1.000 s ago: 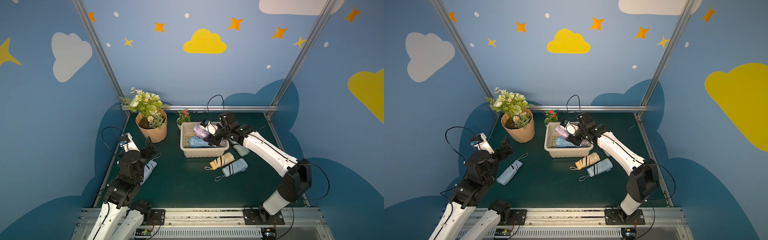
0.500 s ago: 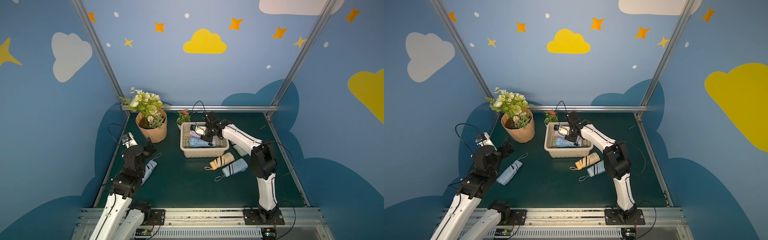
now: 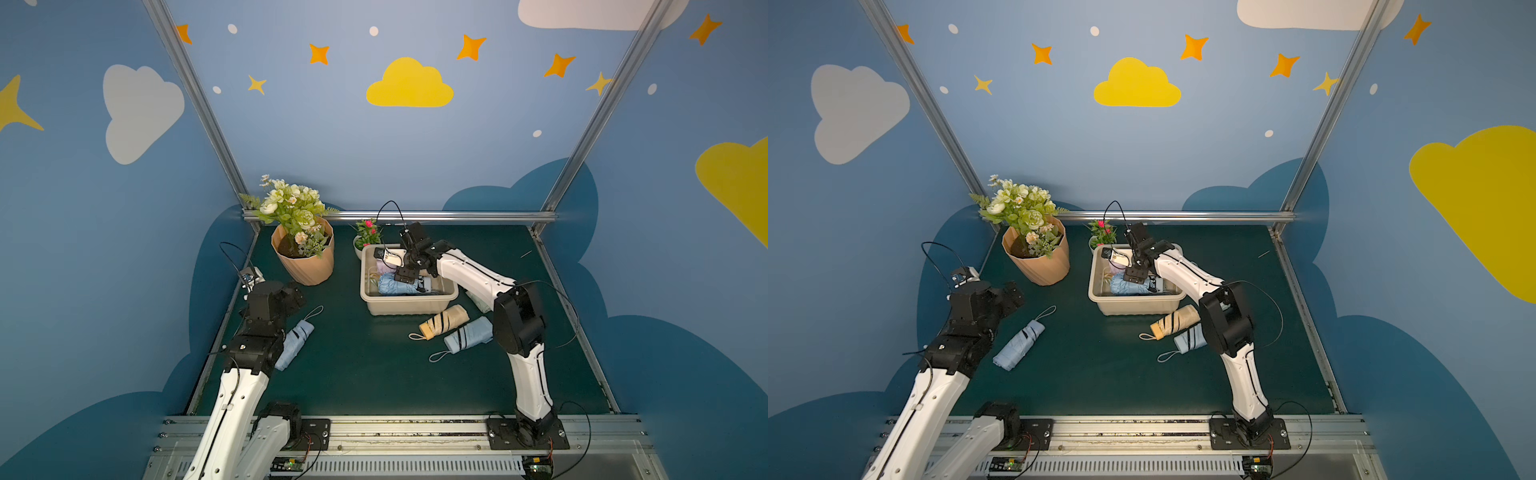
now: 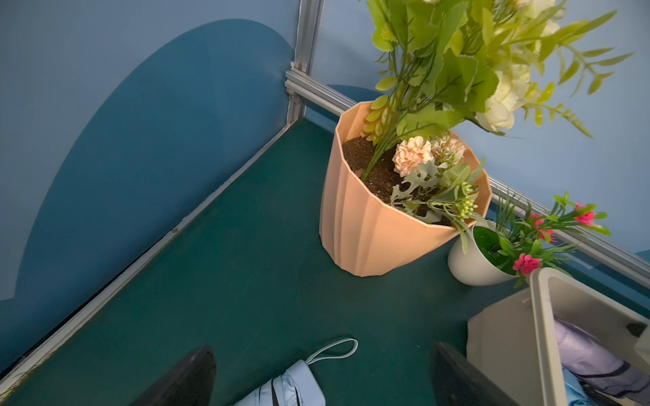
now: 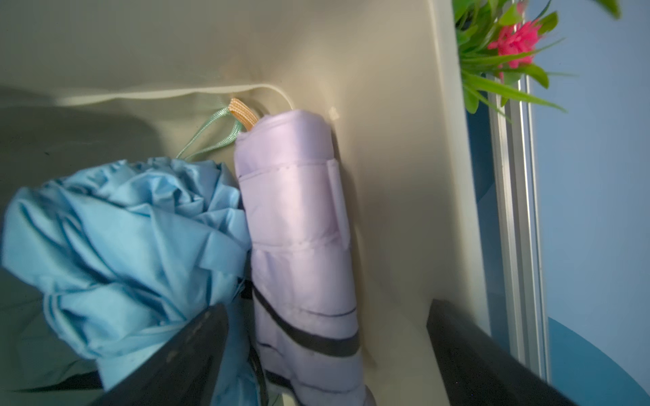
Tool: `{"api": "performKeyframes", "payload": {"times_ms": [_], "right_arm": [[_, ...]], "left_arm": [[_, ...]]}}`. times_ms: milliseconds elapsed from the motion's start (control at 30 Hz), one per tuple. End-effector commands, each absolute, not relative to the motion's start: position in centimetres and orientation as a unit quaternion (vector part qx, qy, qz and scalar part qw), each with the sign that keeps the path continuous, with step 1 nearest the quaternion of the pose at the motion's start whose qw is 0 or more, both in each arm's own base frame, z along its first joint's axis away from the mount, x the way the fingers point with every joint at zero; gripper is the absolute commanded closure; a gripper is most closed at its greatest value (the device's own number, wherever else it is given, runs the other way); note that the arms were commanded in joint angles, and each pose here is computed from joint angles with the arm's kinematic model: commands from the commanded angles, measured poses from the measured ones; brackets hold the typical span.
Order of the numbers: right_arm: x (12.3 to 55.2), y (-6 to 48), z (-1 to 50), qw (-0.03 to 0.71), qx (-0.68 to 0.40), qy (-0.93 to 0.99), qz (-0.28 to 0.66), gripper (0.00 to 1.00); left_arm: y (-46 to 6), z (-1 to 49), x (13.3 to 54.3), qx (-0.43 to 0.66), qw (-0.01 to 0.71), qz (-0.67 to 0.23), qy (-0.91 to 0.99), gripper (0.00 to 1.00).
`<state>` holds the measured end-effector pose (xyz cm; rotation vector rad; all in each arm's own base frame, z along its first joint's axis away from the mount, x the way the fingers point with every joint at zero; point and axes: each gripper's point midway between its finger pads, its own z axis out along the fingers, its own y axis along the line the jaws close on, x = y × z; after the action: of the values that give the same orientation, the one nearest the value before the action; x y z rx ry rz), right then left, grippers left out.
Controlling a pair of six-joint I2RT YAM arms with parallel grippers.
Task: Put the umbrella into the storage box
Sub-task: Place the umbrella in the storage box, then pick up the umbrella from the center of the board.
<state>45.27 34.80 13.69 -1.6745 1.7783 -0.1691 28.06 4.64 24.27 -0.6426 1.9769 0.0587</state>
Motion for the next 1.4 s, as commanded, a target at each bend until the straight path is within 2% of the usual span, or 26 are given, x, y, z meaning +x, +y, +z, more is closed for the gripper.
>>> {"api": "performKeyframes", "payload": {"times_ms": [0, 300, 467, 600, 867, 1167, 1367], "right_arm": [[45.0, 34.7, 19.6, 0.402, -0.603, 0.686, -0.053, 0.05], [38.1, 34.4, 26.0, 0.461, -0.52, 0.713, 0.092, 0.07], [33.7, 34.0, 27.0, 0.469, -0.469, 0.725, 0.184, 0.09], [30.8, 33.5, 27.2, 0.462, -0.424, 0.737, 0.253, 0.09], [27.7, 32.5, 26.8, 0.438, -0.421, 0.749, 0.265, 0.09], [26.6, 32.1, 27.6, 0.441, -0.424, 0.747, 0.261, 0.09], [26.1, 32.2, 28.0, 0.444, -0.418, 0.747, 0.265, 0.1]], "left_arm": [[4.8, 26.2, 28.3, -0.223, 0.513, 0.035, 0.828, 0.0], [2.8, 27.6, 29.6, 0.017, 0.477, 0.084, 0.874, 0.0], [1.6, 24.8, 28.3, 0.15, 0.399, 0.102, 0.899, 0.0], [1.6, 21.8, 26.2, 0.215, 0.335, 0.118, 0.91, 0.0], [2.3, 16.0, 21.9, 0.237, 0.231, 0.117, 0.936, 0.0], [1.6, 11.2, 19.9, 0.261, 0.191, 0.085, 0.942, 0.0], [2.3, 9.7, 20.7, 0.254, 0.193, 0.1, 0.942, 0.0]]}}
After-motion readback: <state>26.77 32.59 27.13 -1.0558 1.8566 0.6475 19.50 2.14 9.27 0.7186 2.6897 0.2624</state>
